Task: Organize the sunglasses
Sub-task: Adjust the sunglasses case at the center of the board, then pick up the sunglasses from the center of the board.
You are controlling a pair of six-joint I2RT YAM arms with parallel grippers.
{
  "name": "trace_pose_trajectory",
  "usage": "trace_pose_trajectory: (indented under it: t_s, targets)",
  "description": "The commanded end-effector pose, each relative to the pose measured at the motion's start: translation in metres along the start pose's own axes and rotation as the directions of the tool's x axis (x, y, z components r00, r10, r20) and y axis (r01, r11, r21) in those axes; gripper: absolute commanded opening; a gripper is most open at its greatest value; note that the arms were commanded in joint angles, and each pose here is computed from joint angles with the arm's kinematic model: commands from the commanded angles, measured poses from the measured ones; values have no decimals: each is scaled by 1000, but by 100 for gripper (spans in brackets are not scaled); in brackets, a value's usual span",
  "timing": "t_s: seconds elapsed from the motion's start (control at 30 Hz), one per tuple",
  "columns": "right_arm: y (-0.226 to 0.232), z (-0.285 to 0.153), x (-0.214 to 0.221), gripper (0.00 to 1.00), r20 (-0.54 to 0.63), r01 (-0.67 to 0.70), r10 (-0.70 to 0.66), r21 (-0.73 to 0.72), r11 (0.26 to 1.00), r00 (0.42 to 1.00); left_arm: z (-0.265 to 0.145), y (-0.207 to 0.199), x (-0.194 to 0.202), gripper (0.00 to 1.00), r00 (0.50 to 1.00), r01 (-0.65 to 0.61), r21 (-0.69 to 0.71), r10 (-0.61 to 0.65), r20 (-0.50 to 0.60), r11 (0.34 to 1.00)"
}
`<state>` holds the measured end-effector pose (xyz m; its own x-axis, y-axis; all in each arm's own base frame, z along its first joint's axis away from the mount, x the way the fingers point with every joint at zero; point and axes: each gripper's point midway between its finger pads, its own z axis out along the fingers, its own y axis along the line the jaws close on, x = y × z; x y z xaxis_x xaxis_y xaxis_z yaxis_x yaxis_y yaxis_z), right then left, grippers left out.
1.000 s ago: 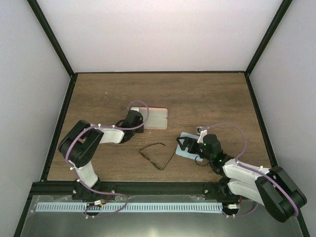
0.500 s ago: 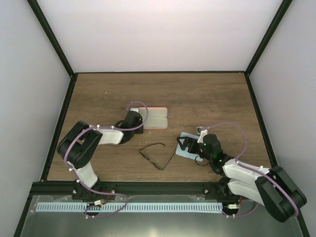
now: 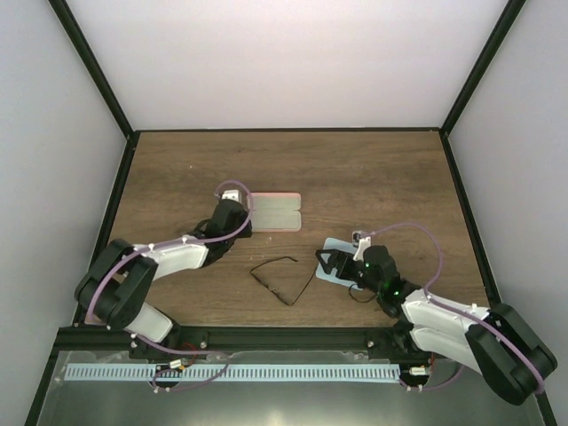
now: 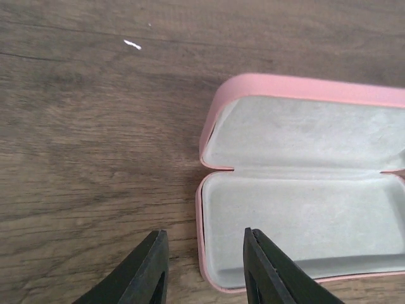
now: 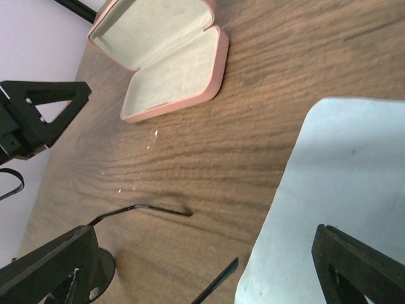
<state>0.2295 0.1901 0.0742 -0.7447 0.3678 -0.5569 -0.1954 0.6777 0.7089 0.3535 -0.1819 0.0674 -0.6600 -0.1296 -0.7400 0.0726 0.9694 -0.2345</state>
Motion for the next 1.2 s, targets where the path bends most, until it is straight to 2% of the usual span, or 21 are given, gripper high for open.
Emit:
trace_pose_trajectory:
  t_s: [0.0,0.1,0.23,0.37,0.5,0.63,0.83,1.07,1.17]
  targets:
    - [-5,-6,14,94,0,-58,58,29,998,998,-18,4,-11,36,996,60,6,-60,60,998]
    - [1,-8,27,93,-32,-67,68,6,998,997,-30,6,-16,40,992,87,16,-88,91,996]
    - [6,-9,40,92,-56,-55,55,17,998,997,-48,17,-21,53,980,131,6,-130,150,991]
    - [5,-3,52,87,-86,-39,42,37,999,995,-61,20,-26,79,971,151,19,-152,185,988]
    - [16,10,63,76,-144,-23,27,27,999,989,-68,22,-30,93,968,151,16,-151,202,988]
    - [23,24,77,69,-189,-12,19,36,999,982,-68,25,-30,95,969,139,-6,-135,206,990]
    - [30,34,87,64,-219,-7,14,35,999,976,-68,27,-30,95,971,130,-23,-123,205,991]
    - [31,30,78,40,-188,5,6,59,998,982,-66,26,-30,95,972,127,-16,-121,202,992]
    - [34,28,72,35,-172,10,1,66,998,985,-62,24,-27,95,976,119,-11,-115,187,993]
